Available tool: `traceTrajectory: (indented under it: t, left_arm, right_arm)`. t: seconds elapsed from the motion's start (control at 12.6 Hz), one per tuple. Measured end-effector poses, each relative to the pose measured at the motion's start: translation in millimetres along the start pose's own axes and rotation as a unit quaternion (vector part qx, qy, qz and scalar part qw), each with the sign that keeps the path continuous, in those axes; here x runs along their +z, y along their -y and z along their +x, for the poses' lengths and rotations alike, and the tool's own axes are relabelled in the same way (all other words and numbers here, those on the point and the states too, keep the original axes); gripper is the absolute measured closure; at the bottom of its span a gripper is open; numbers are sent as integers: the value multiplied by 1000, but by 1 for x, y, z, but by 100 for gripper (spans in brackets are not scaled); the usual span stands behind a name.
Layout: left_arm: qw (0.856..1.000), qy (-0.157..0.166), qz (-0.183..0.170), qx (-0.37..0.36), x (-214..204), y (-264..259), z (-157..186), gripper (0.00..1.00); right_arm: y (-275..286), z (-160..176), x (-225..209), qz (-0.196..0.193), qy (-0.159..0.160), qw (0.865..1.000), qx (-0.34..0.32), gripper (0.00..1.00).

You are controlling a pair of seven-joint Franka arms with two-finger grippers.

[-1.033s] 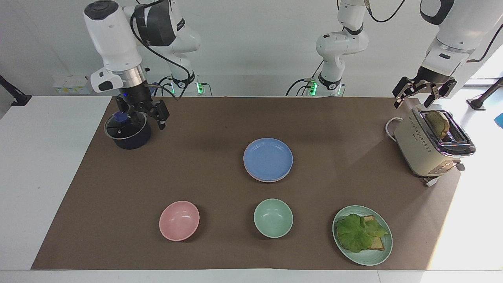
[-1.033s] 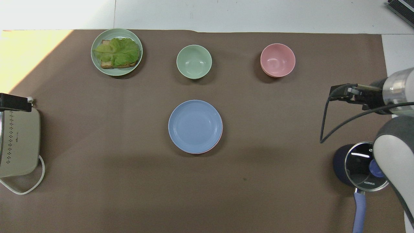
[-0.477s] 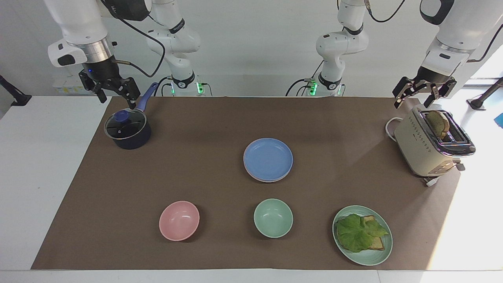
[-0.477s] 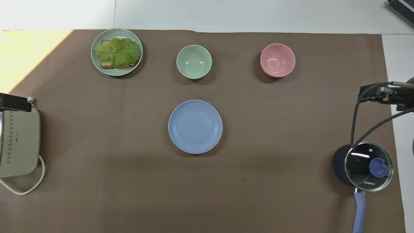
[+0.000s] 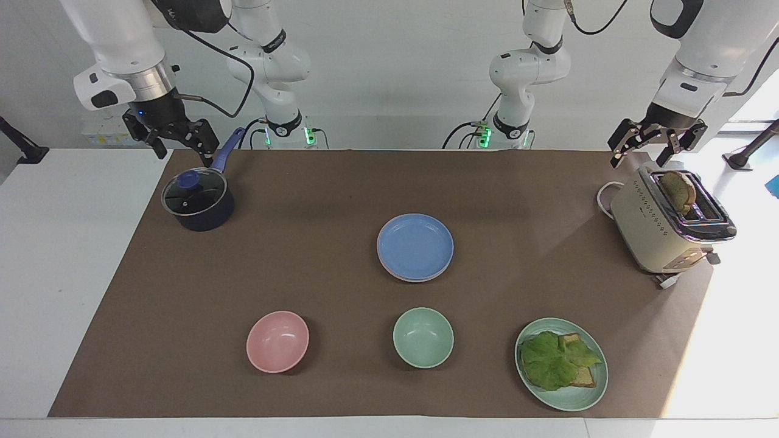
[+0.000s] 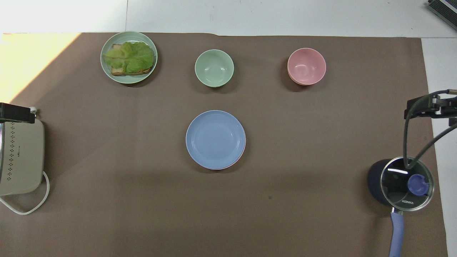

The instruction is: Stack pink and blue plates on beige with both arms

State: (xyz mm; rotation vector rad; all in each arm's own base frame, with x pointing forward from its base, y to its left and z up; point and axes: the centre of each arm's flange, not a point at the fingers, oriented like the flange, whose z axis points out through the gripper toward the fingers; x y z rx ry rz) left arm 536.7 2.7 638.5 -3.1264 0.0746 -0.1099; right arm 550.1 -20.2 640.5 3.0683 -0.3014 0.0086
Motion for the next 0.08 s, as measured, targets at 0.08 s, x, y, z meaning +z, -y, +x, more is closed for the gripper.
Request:
traceTrajectory:
  t: [0.08]
  left_arm:
    - [1000, 0, 0, 0, 0, 0, 0, 0]
  right_arm:
    - [1, 0, -1, 2, 0, 1000, 0, 0]
